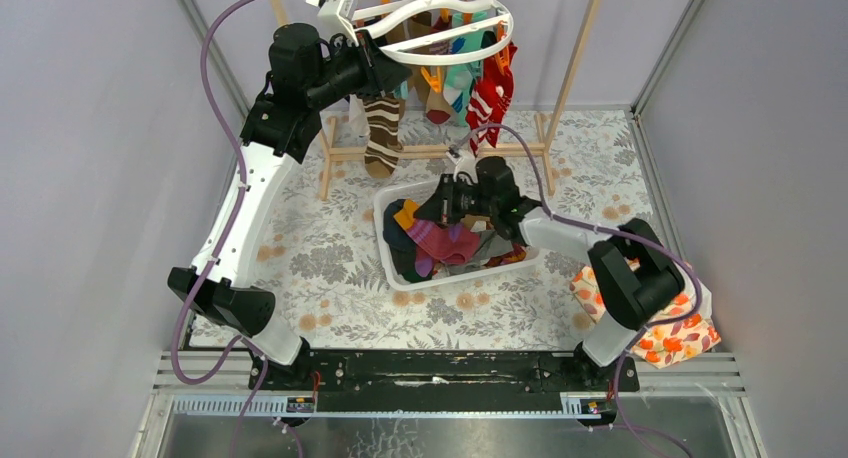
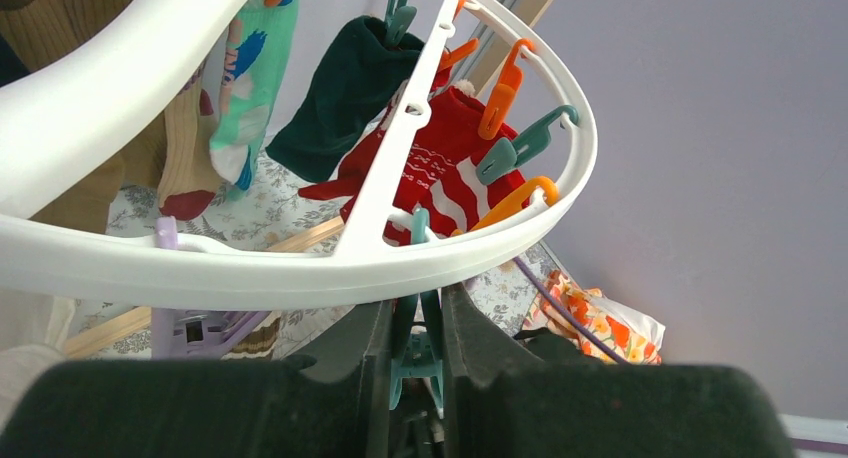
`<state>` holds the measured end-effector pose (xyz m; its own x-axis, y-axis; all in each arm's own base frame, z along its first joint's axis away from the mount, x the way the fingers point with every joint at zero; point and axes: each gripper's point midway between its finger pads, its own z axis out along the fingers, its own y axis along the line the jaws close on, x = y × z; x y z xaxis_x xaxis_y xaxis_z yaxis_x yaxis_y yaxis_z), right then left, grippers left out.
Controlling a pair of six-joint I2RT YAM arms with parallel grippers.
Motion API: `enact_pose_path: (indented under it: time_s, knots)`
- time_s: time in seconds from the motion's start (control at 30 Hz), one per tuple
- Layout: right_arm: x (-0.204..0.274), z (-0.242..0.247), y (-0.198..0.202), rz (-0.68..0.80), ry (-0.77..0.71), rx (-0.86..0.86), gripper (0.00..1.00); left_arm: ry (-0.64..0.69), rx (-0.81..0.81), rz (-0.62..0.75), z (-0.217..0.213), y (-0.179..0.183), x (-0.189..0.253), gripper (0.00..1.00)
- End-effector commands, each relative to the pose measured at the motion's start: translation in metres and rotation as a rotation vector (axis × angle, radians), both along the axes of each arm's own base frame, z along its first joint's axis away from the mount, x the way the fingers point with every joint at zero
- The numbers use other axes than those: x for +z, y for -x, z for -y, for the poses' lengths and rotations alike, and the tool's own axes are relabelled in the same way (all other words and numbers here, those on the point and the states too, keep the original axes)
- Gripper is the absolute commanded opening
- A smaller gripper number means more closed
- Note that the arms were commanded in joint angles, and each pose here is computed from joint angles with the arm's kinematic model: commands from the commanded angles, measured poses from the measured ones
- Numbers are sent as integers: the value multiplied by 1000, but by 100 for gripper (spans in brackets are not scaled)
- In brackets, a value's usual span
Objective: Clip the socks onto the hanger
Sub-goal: Pick up the sock from the bin, then clamp the sock onto the hanger.
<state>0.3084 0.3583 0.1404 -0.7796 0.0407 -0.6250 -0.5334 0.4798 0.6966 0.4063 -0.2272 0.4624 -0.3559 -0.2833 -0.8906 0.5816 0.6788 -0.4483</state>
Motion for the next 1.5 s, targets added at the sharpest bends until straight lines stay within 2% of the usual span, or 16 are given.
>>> enact_pose_path:
  time_s: [0.0,0.3,0.67,1.0,1.47]
  knots:
    - [92,0,17,144,-254,82,0,3,-36,40,0,15,13,1]
    - [167,27,43,240,-507,151,0,17,-73,37,4,21,14,0]
    - [253,43,26,300,-887,136,0,87,-170,5,16,35,16,1]
    - [281,40,0,293,-1039,129,0,145,-234,-8,16,41,22,1]
    - [295,37,-17,274,-1102,127,0,181,-302,-31,20,45,21,0]
